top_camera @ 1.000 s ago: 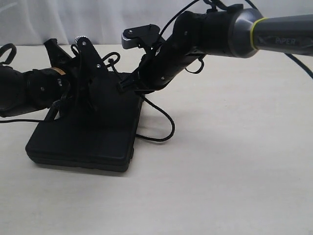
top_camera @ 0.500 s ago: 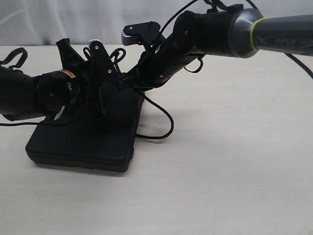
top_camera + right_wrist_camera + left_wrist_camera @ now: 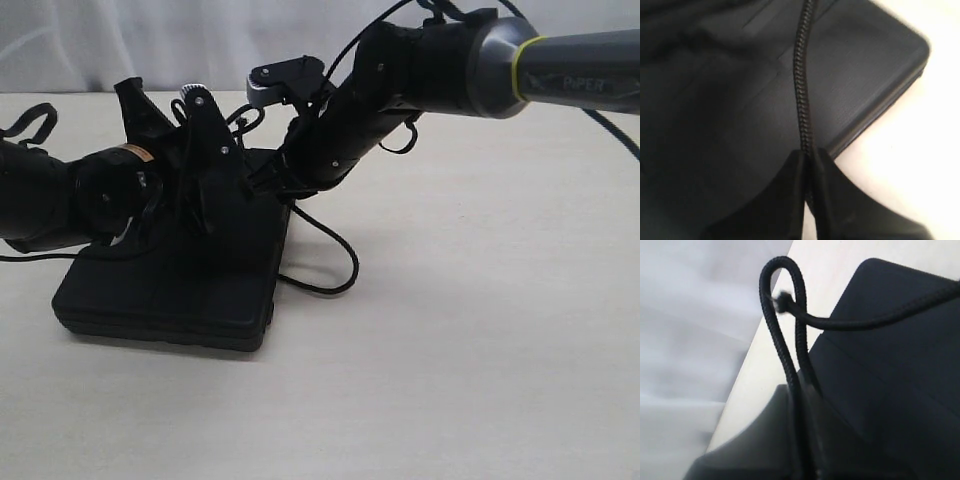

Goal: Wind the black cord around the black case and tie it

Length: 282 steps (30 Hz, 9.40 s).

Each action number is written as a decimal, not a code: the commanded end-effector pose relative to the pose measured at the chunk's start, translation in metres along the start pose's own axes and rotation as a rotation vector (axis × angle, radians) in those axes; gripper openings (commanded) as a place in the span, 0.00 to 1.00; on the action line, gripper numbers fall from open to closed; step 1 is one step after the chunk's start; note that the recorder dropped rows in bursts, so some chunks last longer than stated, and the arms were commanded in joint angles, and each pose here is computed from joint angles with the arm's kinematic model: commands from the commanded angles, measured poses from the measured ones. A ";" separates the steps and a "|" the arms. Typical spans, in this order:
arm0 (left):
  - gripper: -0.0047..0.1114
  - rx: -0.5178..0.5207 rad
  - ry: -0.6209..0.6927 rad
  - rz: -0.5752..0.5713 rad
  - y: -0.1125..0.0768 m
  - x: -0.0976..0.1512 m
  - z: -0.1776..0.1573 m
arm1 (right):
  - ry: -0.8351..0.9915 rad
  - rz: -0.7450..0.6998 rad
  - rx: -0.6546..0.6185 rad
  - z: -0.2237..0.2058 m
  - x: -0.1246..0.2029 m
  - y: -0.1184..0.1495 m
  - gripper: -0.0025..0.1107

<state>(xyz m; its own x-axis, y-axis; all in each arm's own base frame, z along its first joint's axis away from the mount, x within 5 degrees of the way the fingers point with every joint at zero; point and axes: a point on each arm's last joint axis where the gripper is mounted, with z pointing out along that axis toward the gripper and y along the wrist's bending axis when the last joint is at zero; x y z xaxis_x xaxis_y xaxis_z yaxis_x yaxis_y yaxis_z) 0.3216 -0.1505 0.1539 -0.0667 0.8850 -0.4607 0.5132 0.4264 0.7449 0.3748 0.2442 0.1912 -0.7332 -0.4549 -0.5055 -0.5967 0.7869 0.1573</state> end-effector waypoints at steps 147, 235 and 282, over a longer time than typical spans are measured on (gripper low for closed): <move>0.04 -0.243 -0.016 0.409 -0.028 0.000 -0.010 | 0.065 -0.283 0.098 0.013 0.007 -0.013 0.06; 0.40 -0.042 -0.257 -0.285 0.058 0.017 -0.041 | -0.284 -0.146 0.164 0.024 -0.006 -0.019 0.06; 0.40 -0.145 -0.136 -0.459 0.071 0.026 0.028 | -0.328 -0.301 0.173 0.030 -0.010 0.001 0.06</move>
<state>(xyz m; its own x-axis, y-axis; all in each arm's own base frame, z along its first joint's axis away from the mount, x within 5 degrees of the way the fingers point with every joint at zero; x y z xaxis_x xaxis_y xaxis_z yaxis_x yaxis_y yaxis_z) 0.3783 -0.1162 0.1626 -0.0006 0.7226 -0.6912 0.4658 0.6118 0.6392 0.3907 0.2616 0.1711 -0.3948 -0.5325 -0.7487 -0.6808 0.7168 -0.1508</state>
